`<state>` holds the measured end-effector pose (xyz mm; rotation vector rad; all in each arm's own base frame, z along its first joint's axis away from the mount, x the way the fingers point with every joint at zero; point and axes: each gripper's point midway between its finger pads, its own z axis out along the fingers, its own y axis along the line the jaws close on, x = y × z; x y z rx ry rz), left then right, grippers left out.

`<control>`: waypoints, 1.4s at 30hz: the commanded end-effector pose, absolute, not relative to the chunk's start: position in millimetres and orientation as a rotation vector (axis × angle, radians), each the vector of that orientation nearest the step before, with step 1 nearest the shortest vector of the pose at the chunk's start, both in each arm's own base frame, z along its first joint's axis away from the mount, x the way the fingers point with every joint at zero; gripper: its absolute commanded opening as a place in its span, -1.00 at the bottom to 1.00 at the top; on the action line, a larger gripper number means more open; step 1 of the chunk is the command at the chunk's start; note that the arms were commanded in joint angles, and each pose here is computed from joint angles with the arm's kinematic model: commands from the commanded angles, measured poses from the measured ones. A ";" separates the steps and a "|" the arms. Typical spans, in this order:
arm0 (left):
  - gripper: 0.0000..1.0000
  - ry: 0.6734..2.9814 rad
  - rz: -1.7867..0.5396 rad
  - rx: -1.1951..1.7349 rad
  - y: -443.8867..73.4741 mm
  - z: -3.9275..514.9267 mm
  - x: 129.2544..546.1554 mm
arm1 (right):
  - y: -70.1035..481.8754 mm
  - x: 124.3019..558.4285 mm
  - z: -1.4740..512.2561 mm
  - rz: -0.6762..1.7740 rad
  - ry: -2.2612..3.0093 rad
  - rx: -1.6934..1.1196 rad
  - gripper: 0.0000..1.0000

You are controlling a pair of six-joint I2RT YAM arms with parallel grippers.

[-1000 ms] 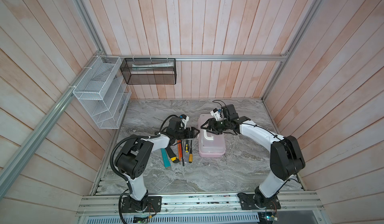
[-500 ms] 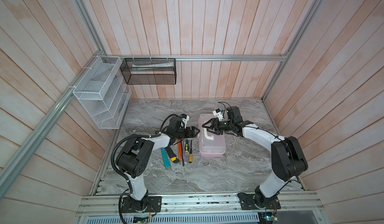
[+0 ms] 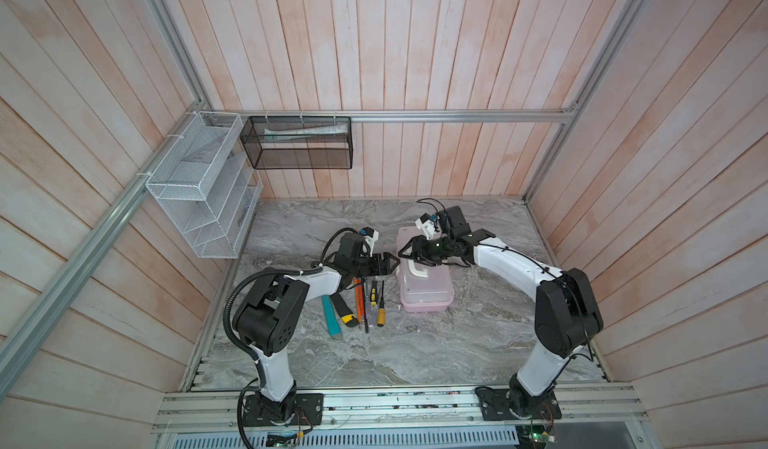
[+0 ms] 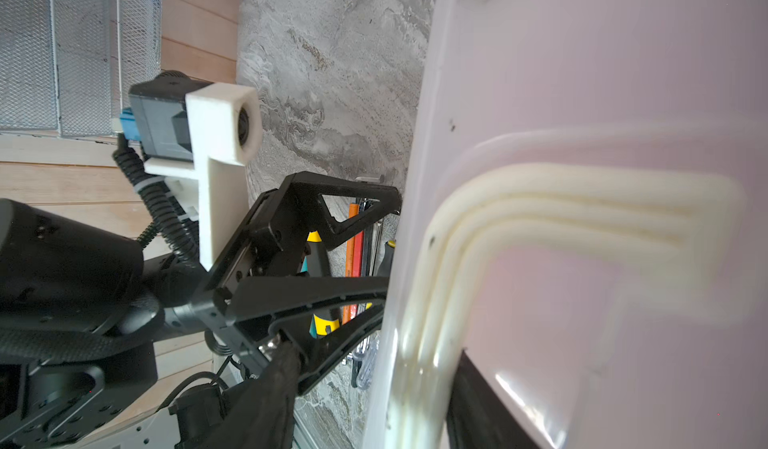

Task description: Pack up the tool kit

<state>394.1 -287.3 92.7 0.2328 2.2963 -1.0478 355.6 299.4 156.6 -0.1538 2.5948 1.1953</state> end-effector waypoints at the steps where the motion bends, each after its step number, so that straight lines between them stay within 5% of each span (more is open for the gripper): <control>1: 0.78 2.233 -1.134 0.360 -315.1 107.9 382.7 | 317.1 328.7 142.5 1.395 2.607 -0.231 0.06; 8: 0.78 2.234 -1.127 0.379 -317.1 106.7 385.2 | 304.2 326.7 157.7 1.717 2.458 -0.121 -0.05; 23: 0.78 2.215 -1.114 0.377 -305.7 116.1 396.2 | 300.3 334.5 146.5 1.700 2.420 -0.164 -0.42; 27: 0.78 2.205 -1.138 0.347 -299.0 117.9 394.7 | 296.0 340.0 145.2 1.723 2.394 -0.123 -1.00; 42: 0.78 2.075 -1.485 0.222 -281.0 154.5 371.0 | 238.7 356.6 185.7 1.923 2.089 -0.029 -1.00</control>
